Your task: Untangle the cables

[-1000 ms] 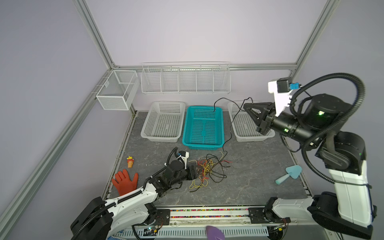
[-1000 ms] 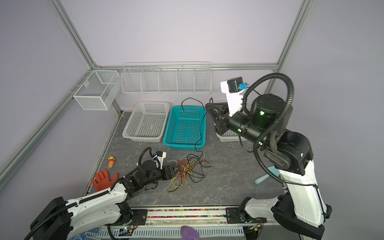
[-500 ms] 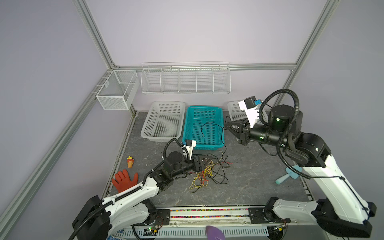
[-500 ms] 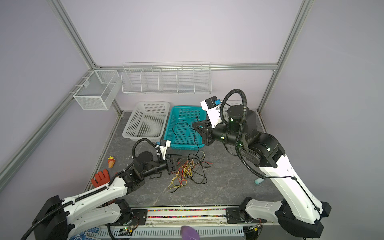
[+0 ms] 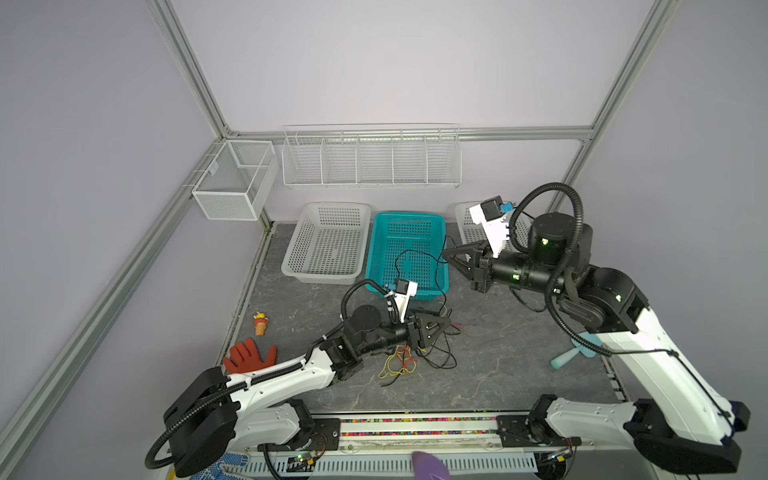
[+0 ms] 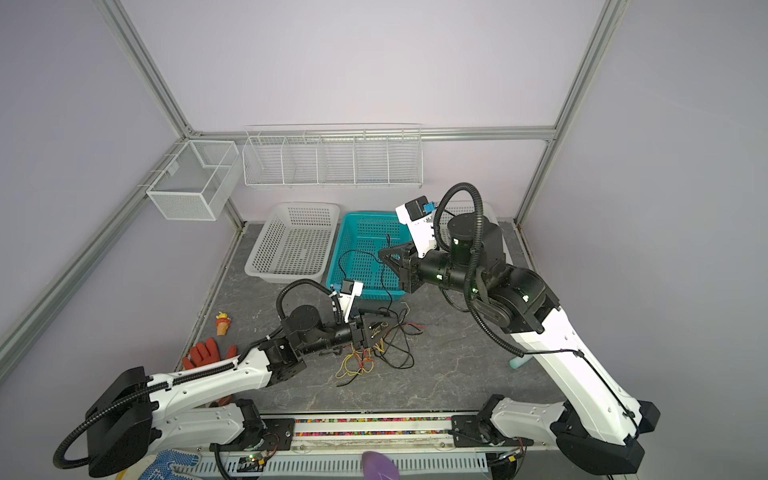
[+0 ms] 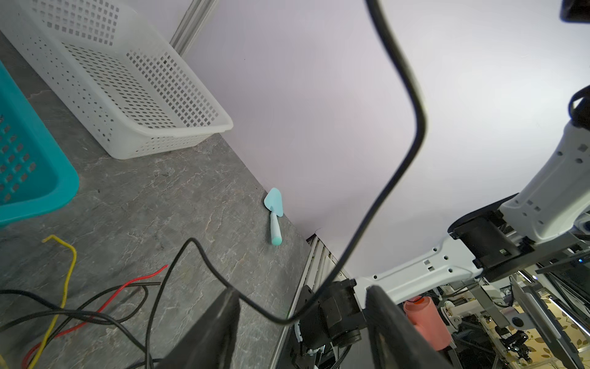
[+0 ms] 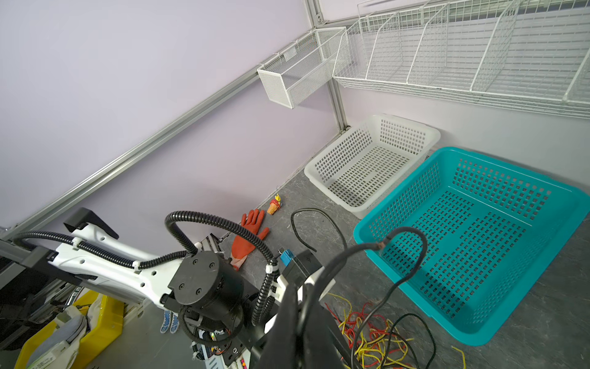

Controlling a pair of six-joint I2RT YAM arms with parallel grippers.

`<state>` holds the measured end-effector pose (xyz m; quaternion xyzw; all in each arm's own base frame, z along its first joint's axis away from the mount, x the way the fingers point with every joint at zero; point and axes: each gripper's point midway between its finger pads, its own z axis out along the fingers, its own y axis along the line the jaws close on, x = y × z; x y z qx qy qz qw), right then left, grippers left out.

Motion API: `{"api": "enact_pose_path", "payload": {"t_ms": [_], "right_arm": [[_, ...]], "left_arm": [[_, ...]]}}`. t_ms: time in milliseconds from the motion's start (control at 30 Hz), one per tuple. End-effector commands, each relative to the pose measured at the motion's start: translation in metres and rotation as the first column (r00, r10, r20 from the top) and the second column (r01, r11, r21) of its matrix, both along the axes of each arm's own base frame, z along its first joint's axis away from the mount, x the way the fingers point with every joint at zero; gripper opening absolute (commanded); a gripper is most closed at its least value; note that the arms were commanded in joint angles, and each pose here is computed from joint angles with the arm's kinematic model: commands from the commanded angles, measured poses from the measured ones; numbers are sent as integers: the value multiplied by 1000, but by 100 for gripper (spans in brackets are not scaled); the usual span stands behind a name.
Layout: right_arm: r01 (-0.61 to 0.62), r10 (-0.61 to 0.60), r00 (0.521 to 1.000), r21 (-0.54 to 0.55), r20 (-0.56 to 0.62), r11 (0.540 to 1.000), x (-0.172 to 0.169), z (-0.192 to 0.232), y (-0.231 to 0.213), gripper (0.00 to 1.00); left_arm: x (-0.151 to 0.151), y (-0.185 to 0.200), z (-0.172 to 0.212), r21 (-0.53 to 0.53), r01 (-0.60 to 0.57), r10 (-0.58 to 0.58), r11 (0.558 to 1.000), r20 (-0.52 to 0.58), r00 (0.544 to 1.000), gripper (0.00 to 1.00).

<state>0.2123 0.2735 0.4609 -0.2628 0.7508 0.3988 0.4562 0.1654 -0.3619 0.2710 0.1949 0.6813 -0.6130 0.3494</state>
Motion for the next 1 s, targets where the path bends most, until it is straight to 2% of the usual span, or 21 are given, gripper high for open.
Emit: {"api": "enact_pose_path", "payload": {"t_ms": [0,133,300,567,700,767,800,867,967], "right_arm": [[-13,12,1000,37,4,999,0,7,3,7],[-44,44,999,68,-12,997,-5,10,7,7],[-48,50,998,69,-26,996,-7,6,7,7],[-26,29,998,55,-48,998,-3,-12,6,6],[21,-20,998,15,-61,1000,7,-32,3,6],[48,-48,996,0,-75,999,12,-41,0,7],[64,-64,995,-7,-83,998,16,-46,-3,7],[102,-103,990,-16,-98,995,24,-56,-10,12],[153,-154,978,-22,-138,988,36,-72,-23,25]], "left_arm": [[4,1,6,-6,-29,29,1000,40,999,64],[19,2,-8,89,-104,99,991,61,993,63],[23,-1,0,87,-120,113,989,83,990,56],[21,-7,2,105,-87,80,991,68,994,24],[14,-4,-1,107,-59,55,992,43,998,7],[11,0,-1,111,-56,53,992,34,998,0],[10,3,1,112,-60,57,992,29,998,0],[8,10,12,98,-74,73,992,21,997,0],[8,25,37,67,-121,121,990,9,993,0]]}}
